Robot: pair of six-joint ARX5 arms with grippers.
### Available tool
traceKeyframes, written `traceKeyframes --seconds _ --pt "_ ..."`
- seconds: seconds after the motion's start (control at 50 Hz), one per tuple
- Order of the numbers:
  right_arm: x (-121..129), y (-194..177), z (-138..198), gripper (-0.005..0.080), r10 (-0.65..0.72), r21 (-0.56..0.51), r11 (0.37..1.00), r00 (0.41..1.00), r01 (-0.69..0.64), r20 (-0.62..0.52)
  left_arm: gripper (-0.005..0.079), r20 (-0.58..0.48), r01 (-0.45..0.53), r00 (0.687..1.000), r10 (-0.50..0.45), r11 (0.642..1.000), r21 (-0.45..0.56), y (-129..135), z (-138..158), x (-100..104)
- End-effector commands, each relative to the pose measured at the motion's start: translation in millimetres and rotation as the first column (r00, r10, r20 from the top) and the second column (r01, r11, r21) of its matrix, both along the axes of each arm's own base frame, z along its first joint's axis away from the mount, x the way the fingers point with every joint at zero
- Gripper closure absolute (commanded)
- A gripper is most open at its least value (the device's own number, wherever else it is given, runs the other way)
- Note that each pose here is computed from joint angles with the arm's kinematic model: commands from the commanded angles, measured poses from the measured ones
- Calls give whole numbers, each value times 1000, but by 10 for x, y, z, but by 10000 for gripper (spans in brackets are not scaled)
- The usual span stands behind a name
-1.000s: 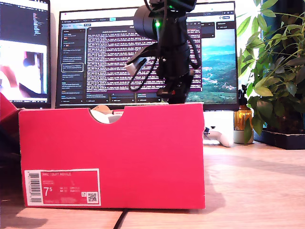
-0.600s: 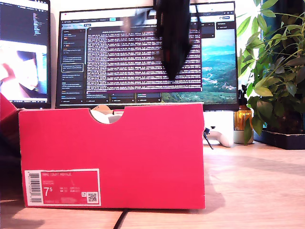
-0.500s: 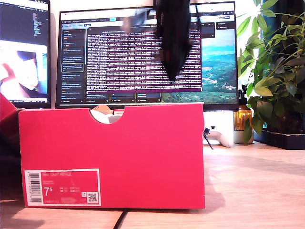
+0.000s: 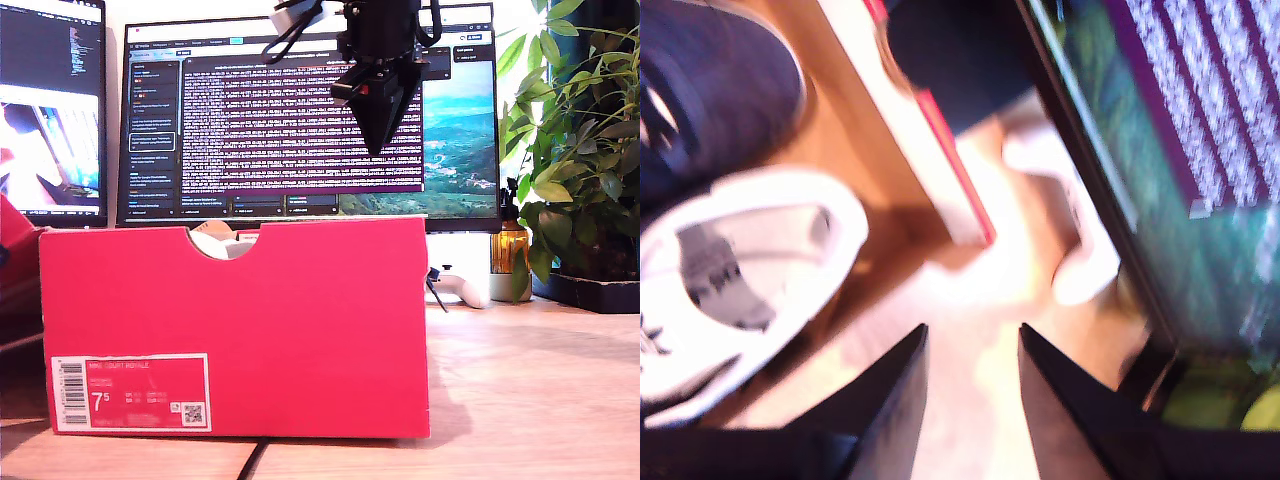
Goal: Pack the blue shoes by picking the first shoe and placing it inside the red shoebox, left side, then picking and rotating the second shoe and placing it in the shoebox
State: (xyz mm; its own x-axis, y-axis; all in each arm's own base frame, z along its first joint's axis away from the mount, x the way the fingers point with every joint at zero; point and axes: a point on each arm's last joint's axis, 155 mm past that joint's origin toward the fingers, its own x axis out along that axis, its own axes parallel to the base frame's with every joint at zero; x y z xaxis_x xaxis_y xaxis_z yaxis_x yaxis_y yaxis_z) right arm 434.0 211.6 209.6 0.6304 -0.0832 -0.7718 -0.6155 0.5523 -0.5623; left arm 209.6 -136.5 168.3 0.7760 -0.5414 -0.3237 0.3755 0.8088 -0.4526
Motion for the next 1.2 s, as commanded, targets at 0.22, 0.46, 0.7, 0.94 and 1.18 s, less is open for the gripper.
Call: traceKeyframes --seconds 0.22,0.46,0.7,0.94,1.18 --pt "-194 -125 -285 578 -119 87 987 979 134 -164 762 205 -115 974 92 988 107 210 437 208" --pt "-304 -27 -364 679 -93 189 971 960 146 -264 762 295 -220 941 166 962 161 326 556 549" --pt "-253 167 -276 740 -46 291 949 968 120 -248 763 319 -332 912 259 922 200 721 559 675" --pt "-87 184 -5 765 -120 444 874 972 199 -200 763 330 -336 904 272 929 155 956 571 589" --pt "122 -347 313 765 -282 508 802 949 315 -143 763 334 -342 900 281 929 141 1004 583 581"
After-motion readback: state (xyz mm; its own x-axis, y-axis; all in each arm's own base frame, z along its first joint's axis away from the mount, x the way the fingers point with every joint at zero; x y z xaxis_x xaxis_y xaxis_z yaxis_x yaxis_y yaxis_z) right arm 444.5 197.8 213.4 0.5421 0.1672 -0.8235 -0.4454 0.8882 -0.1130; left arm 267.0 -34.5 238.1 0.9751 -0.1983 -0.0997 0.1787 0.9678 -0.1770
